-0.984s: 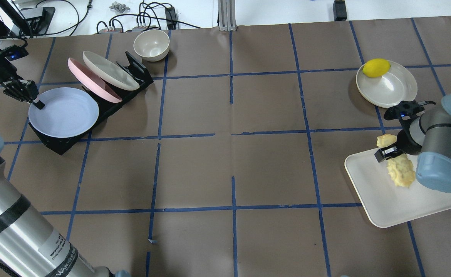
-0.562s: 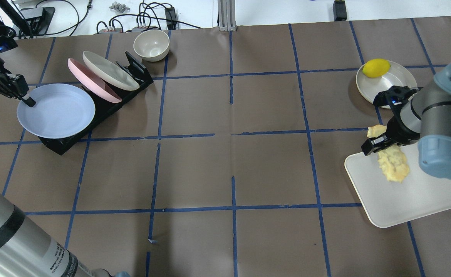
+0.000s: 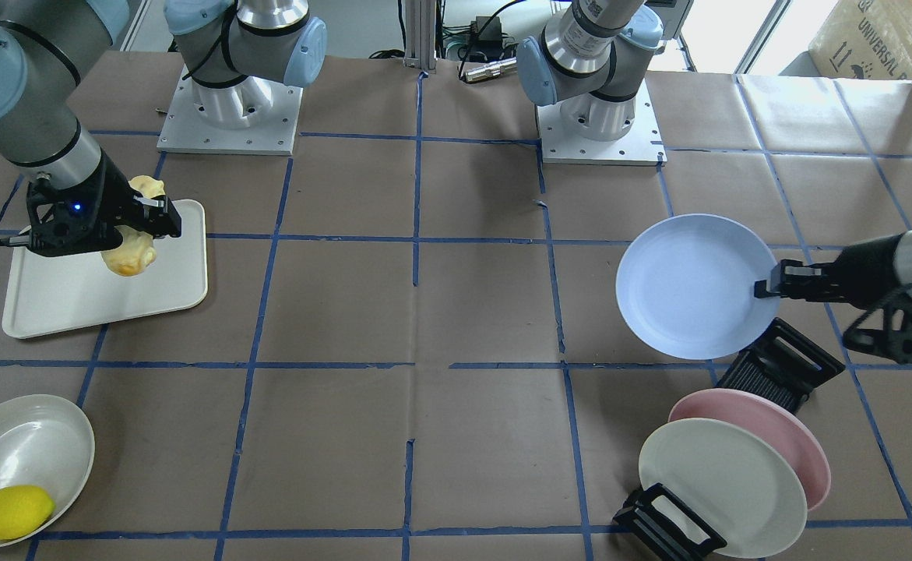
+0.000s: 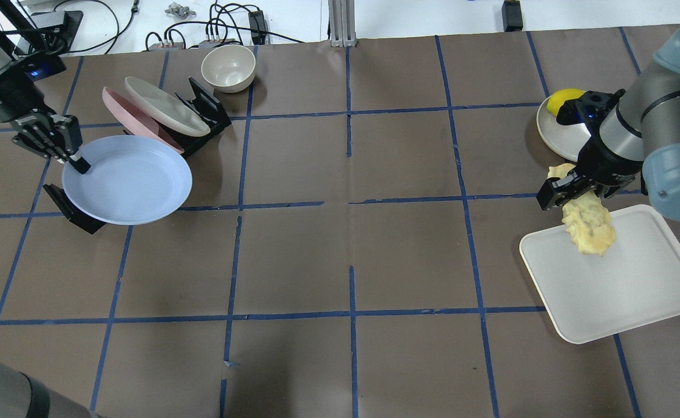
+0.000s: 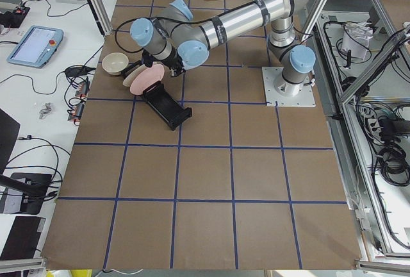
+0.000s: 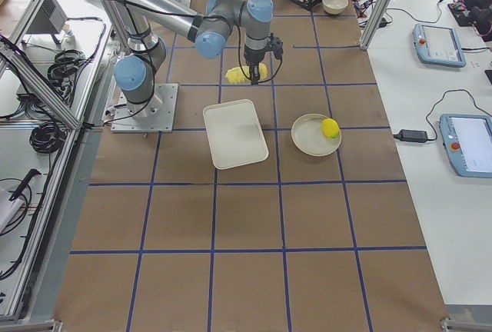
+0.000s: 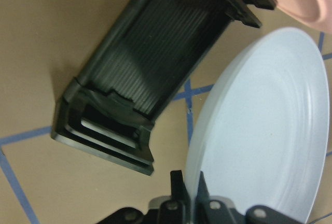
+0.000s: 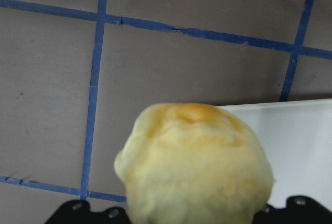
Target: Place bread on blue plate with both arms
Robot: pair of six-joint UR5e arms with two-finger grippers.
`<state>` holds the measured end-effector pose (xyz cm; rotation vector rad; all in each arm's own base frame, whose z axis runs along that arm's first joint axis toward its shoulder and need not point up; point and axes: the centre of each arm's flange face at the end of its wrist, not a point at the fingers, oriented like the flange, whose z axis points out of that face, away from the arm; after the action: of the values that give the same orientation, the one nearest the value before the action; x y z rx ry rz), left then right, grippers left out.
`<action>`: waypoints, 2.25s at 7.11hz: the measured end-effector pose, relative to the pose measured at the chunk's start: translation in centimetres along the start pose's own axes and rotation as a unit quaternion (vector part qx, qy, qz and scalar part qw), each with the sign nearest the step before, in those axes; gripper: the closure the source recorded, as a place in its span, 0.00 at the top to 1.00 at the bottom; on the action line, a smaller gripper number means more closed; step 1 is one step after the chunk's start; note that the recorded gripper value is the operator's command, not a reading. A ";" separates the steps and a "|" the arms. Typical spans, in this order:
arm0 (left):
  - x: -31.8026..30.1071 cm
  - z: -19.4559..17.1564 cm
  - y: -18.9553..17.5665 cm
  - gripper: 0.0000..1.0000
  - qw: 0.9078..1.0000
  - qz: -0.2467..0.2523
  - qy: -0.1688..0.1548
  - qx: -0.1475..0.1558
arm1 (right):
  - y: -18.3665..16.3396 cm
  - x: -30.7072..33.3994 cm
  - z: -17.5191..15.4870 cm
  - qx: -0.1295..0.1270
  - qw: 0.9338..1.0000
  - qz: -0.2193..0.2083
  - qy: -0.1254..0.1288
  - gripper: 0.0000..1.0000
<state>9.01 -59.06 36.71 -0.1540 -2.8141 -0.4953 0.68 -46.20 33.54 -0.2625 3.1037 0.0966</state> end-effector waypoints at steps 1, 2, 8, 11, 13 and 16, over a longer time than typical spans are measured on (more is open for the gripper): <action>5.1 1.9 -0.1 0.10 1.000 0.011 -0.004 0.005 | 0.0 0.0 0.0 -0.001 1.000 0.001 -0.001 0.20; 9.2 4.2 -0.7 0.10 1.000 0.022 0.007 0.016 | 0.0 -0.1 0.0 -0.002 1.000 0.001 -0.001 0.20; 22.0 14.9 -8.8 0.10 0.993 0.027 0.072 0.090 | -9.8 -15.9 0.8 0.009 0.999 0.003 0.031 0.20; 24.6 20.5 -10.4 0.80 0.991 0.040 0.071 0.104 | -17.3 -23.4 6.7 -0.014 0.998 0.043 0.031 0.23; 24.8 21.4 -10.8 1.00 0.990 0.001 0.073 0.119 | -19.3 -26.0 8.6 -0.017 0.998 0.058 0.032 0.24; 23.2 15.9 -9.4 1.00 0.983 -0.036 0.064 0.169 | -20.3 -30.0 12.4 -0.008 0.998 0.059 0.031 0.99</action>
<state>-18.65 -61.05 26.14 0.0493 -2.7334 -0.0352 33.89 -60.40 20.84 -0.0852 3.1808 0.1187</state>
